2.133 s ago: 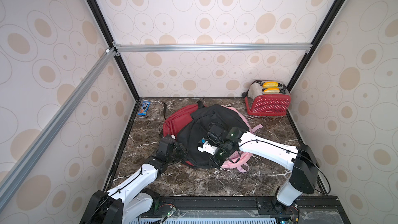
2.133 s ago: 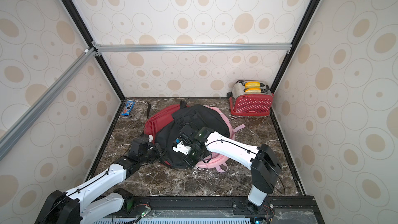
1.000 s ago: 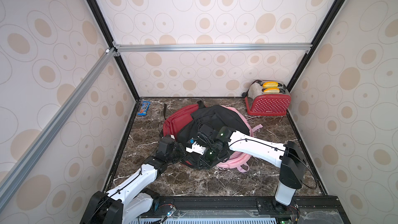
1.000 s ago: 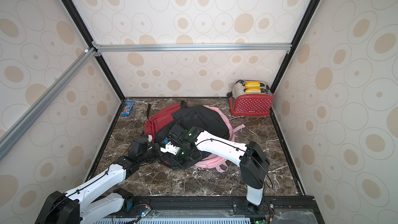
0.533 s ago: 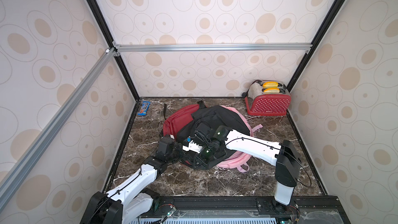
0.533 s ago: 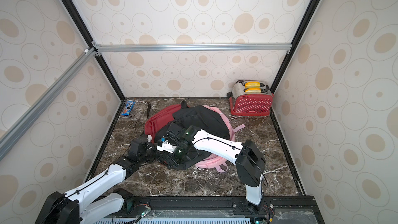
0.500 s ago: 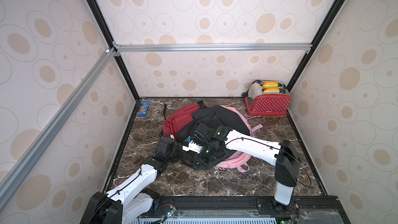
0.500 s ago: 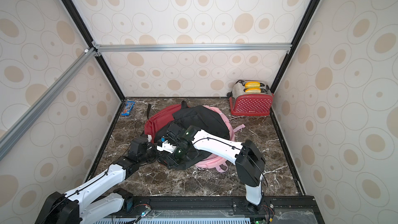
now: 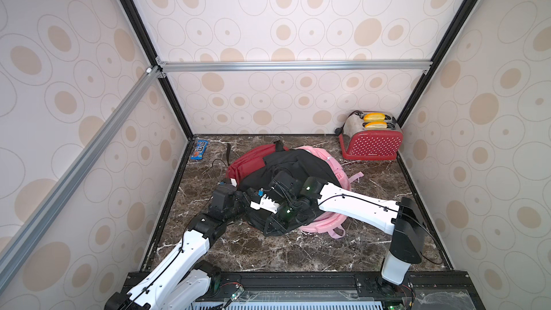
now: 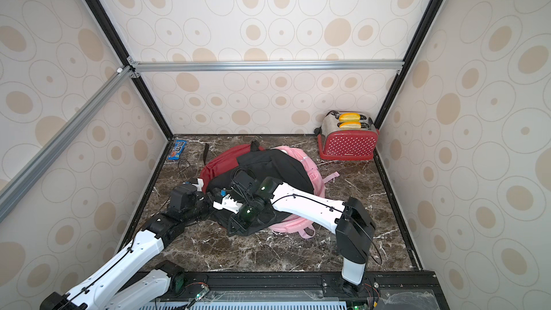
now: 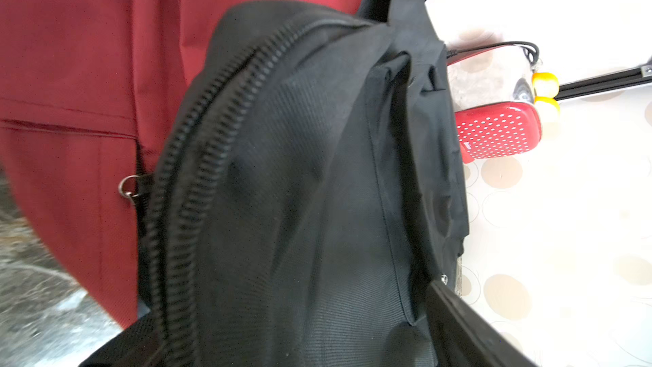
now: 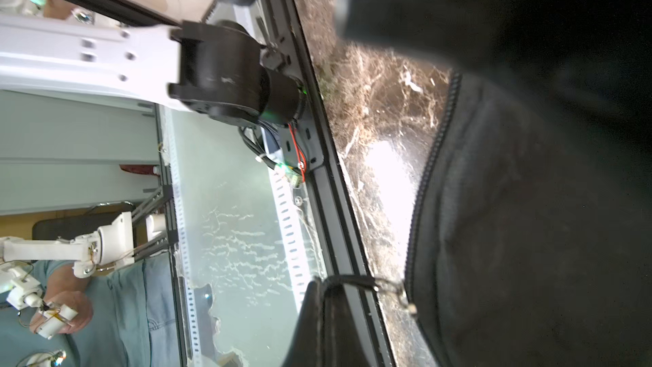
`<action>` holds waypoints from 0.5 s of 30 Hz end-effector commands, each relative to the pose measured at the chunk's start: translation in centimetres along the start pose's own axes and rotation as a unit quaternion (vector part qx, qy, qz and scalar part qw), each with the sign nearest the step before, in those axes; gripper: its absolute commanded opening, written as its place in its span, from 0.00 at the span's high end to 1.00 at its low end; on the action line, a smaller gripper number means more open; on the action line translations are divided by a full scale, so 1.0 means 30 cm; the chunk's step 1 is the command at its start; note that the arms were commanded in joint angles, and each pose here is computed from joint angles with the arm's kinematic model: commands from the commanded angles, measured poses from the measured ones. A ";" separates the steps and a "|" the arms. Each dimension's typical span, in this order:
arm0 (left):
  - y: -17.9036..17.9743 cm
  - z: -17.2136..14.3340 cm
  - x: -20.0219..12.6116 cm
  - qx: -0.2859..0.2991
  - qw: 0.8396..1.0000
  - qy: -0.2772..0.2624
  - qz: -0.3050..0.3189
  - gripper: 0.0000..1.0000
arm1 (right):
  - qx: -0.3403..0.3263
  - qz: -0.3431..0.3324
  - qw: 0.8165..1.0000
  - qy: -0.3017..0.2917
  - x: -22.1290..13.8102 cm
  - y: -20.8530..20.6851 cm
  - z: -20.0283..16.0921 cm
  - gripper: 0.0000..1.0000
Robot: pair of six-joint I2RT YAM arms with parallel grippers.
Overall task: Zip up the backpack
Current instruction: Zip the zipper on the backpack.
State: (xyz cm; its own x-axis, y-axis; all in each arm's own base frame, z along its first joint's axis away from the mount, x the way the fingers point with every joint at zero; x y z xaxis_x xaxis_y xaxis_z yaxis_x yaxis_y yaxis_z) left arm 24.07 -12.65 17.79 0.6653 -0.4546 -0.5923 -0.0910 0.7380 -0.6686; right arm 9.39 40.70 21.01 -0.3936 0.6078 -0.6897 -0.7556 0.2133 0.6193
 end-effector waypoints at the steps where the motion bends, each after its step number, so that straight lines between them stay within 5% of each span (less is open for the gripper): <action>1: 0.002 -0.009 -0.042 0.025 0.999 0.018 0.026 0.10 | 0.002 0.006 1.000 -0.015 -0.024 0.024 -0.007 1.00; 15: -0.043 -0.052 -0.100 0.007 0.996 0.089 0.021 0.10 | 0.074 -0.023 0.993 -0.084 -0.126 -0.133 -0.002 1.00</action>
State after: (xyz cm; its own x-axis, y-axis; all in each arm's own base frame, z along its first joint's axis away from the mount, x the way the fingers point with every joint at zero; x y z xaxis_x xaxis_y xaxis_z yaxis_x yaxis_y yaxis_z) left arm 21.88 -12.61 18.51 0.5531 -0.4696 -0.6882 -0.1281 0.7682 -0.6272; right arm 12.81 37.90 20.17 -0.3008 0.6732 -0.6755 -0.6853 0.3399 0.6440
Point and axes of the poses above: each gripper's point midway between its finger pads, its own x axis out along the fingers, its own y axis along the line the jaws close on, z = x × y, the point moved 3 cm from there along -x, back along the fingers, and after that the axes turned 4 degrees about x, right-handed, at the moved point
